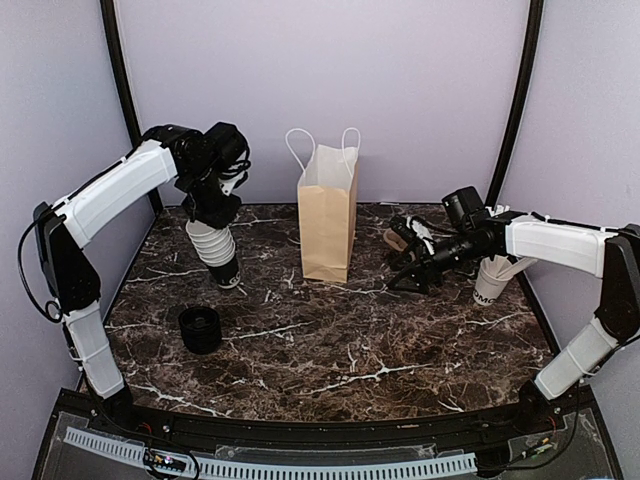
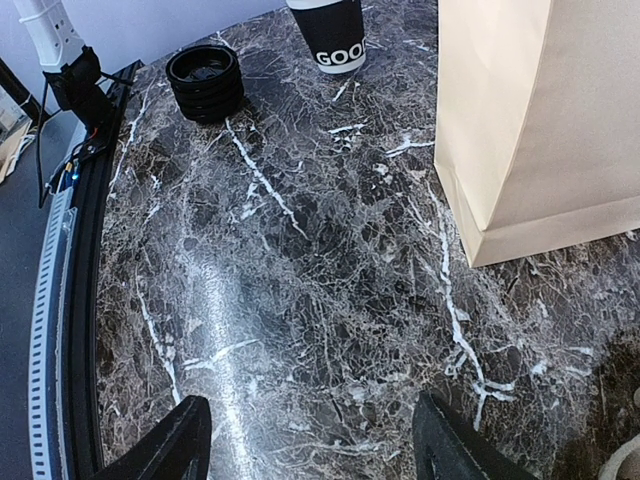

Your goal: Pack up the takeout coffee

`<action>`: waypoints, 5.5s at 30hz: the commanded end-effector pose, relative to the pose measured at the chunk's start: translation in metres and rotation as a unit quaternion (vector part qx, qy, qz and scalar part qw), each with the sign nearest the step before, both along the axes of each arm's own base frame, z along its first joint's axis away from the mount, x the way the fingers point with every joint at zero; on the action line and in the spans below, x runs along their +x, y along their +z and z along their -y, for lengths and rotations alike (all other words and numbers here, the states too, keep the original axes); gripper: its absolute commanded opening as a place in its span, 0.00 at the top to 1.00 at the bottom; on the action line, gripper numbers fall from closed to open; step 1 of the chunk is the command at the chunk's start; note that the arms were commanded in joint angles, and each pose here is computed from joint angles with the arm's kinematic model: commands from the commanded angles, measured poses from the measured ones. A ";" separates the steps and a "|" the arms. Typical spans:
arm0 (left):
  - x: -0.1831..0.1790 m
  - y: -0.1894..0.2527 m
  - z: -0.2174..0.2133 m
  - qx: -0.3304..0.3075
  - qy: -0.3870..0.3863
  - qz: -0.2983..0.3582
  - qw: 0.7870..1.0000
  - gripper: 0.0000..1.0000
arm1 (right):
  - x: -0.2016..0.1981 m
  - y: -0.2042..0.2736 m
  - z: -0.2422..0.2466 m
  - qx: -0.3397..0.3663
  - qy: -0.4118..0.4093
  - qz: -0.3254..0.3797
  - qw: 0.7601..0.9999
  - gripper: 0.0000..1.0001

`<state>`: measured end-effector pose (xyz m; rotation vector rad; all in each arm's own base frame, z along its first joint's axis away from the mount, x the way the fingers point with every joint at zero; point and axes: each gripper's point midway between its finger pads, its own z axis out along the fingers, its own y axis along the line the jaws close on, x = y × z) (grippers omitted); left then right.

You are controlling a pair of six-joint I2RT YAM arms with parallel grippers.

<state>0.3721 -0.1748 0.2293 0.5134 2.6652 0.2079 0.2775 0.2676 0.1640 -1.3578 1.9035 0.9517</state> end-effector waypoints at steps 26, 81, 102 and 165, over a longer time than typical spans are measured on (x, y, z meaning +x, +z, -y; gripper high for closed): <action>0.034 0.050 -0.033 0.040 -0.030 0.087 0.995 1.00 | -0.006 0.003 -0.005 -0.004 0.013 0.012 1.000 0.31; 0.001 0.118 -0.068 0.127 0.087 0.177 0.972 1.00 | -0.008 0.000 -0.006 -0.014 0.019 0.013 1.000 0.33; -0.158 0.016 0.178 0.057 -0.354 0.050 0.932 1.00 | 0.057 0.010 0.036 -0.046 -0.138 0.047 0.988 0.39; -0.168 -0.037 0.036 -0.003 -0.108 -0.083 0.991 0.37 | 0.055 -0.021 0.029 -0.041 -0.122 -0.001 0.992 0.39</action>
